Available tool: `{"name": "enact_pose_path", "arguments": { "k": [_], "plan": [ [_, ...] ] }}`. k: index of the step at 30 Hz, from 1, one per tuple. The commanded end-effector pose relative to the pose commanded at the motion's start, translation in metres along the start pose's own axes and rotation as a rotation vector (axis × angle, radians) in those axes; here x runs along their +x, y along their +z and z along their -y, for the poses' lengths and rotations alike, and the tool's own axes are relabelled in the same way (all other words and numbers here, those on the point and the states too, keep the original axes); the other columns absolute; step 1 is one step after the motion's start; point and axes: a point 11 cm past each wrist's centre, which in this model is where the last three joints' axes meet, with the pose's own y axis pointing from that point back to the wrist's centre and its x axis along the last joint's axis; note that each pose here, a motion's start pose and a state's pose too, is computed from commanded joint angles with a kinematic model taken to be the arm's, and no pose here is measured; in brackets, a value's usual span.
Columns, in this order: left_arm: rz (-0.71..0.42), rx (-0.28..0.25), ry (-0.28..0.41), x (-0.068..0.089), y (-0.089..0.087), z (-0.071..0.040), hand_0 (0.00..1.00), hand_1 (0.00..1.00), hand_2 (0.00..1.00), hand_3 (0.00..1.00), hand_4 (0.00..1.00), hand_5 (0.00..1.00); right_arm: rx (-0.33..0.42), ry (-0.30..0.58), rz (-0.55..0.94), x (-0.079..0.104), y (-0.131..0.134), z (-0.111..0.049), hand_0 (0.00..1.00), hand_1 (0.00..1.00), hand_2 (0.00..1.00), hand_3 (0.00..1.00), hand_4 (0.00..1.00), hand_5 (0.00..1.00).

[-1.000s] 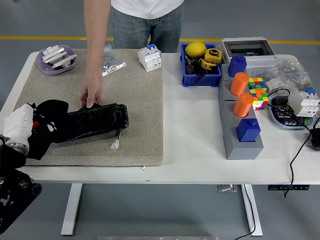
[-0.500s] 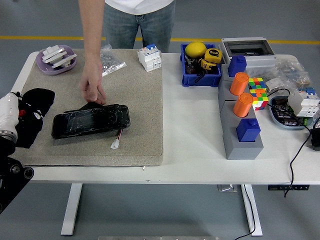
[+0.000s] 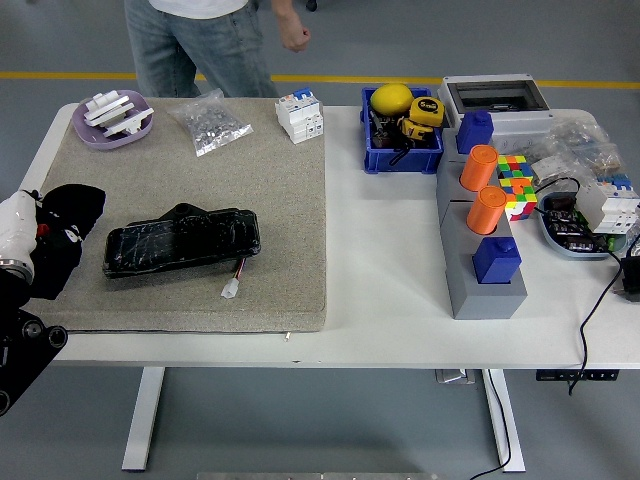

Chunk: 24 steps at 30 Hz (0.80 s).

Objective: Pick the rag up,wipe the panel,place it on the desk

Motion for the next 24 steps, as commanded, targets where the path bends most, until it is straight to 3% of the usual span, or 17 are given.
{"name": "enact_pose_path", "arguments": {
  "k": [11,12,17,18,23,24],
  "plan": [
    [0.001,0.036,-0.014,0.002,-0.013,0.007,0.326,0.487,0.542,0.580,0.540,0.002,-0.004,-0.001,-0.003,-0.001,0.002,0.000,0.713,0.412,0.630,0.623,0.998,0.570],
    [-0.001,0.037,-0.016,0.002,-0.013,0.007,0.327,0.507,0.542,0.585,0.639,0.002,-0.004,-0.001,-0.003,-0.001,0.002,0.000,0.714,0.412,0.630,0.623,0.998,0.569],
    [-0.005,0.040,-0.031,0.000,-0.015,0.008,0.327,0.507,0.542,0.585,0.639,0.002,-0.002,0.000,-0.005,-0.001,0.001,0.000,0.714,0.412,0.630,0.623,0.998,0.569],
    [-0.008,0.040,-0.032,0.000,-0.015,0.008,0.335,0.542,0.544,0.576,0.699,0.002,-0.002,0.000,-0.006,-0.001,0.001,0.000,0.715,0.410,0.630,0.623,0.998,0.570],
    [-0.008,0.024,-0.034,0.000,-0.011,0.008,0.335,0.542,0.544,0.576,0.699,0.002,-0.003,0.003,-0.009,0.000,0.001,0.000,0.715,0.410,0.630,0.623,0.998,0.570],
    [-0.010,0.023,-0.036,0.000,-0.011,0.008,0.343,0.558,0.546,0.570,0.748,0.002,-0.004,0.003,-0.010,0.001,0.001,0.000,0.714,0.408,0.629,0.622,0.998,0.566]
  ]
}}
